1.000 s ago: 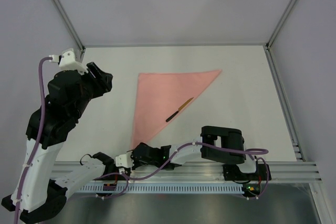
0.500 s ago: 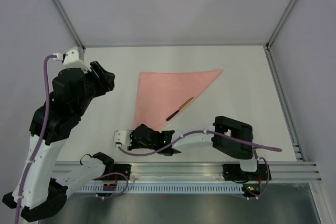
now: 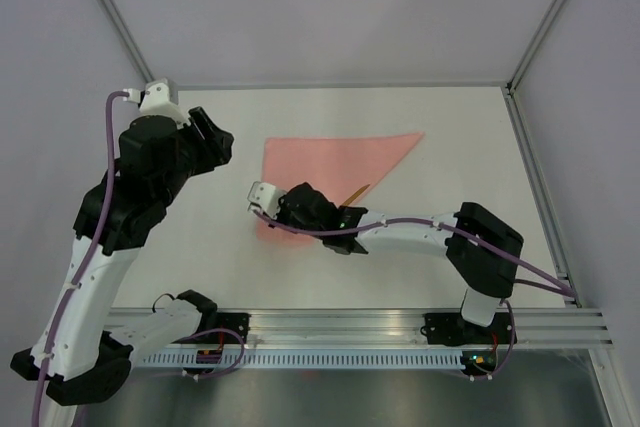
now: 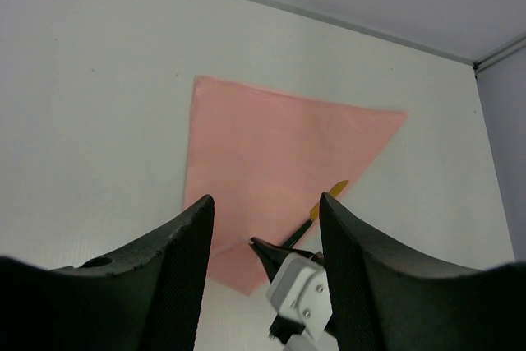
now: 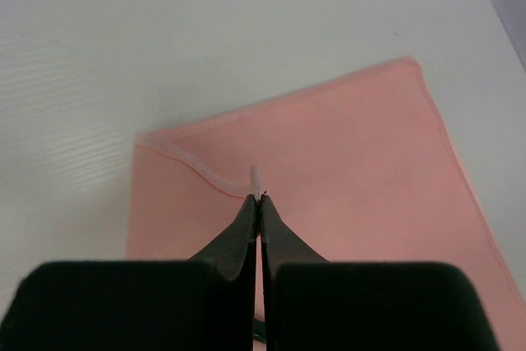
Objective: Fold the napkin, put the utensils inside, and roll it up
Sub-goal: Fold the napkin
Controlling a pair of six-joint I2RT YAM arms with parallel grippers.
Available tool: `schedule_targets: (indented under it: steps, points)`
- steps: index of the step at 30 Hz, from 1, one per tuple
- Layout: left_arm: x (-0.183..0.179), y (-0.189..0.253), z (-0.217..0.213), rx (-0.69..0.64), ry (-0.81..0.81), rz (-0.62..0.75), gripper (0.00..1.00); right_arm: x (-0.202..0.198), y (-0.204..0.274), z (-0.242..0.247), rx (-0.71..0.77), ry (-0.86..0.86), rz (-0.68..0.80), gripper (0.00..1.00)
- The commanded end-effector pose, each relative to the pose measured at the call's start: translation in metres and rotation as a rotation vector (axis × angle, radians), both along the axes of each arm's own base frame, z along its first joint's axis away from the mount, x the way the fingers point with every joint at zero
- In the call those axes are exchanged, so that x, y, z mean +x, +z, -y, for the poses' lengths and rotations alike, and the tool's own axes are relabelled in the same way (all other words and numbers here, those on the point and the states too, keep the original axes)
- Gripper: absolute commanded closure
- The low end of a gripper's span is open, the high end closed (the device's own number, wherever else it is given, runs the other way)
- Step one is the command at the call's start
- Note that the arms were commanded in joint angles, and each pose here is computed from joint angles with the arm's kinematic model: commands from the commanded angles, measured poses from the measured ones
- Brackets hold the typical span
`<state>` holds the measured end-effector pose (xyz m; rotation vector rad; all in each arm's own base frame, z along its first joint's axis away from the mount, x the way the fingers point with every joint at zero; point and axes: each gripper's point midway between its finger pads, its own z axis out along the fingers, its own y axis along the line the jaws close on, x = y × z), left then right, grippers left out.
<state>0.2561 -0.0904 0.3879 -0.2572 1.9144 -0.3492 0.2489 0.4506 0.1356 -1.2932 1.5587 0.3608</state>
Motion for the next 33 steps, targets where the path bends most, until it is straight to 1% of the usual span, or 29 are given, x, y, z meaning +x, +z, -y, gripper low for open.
schedule_targets:
  steps: [1,8,12,17,26,33]
  points:
    - [0.010,0.006,0.014,-0.023,-0.050,0.028,0.40,0.025,0.013,0.035,0.012,-0.101,-0.020,0.99]
    - [0.024,-0.005,0.032,-0.039,-0.101,0.008,0.40,0.077,-0.003,0.104,-0.023,-0.256,-0.068,1.00]
    - [0.033,-0.014,0.043,-0.049,-0.128,-0.006,0.41,0.094,-0.011,0.135,-0.036,-0.319,-0.089,1.00]
    - [0.044,-0.037,0.058,-0.057,-0.166,-0.052,0.41,0.116,-0.027,0.166,-0.062,-0.391,-0.109,0.99]
    - [0.058,-0.068,0.075,-0.062,-0.209,-0.107,0.41,0.131,-0.051,0.198,-0.100,-0.458,-0.145,1.00]
    - [0.063,-0.090,0.084,-0.067,-0.229,-0.143,0.41,0.134,-0.065,0.215,-0.120,-0.491,-0.168,1.00]
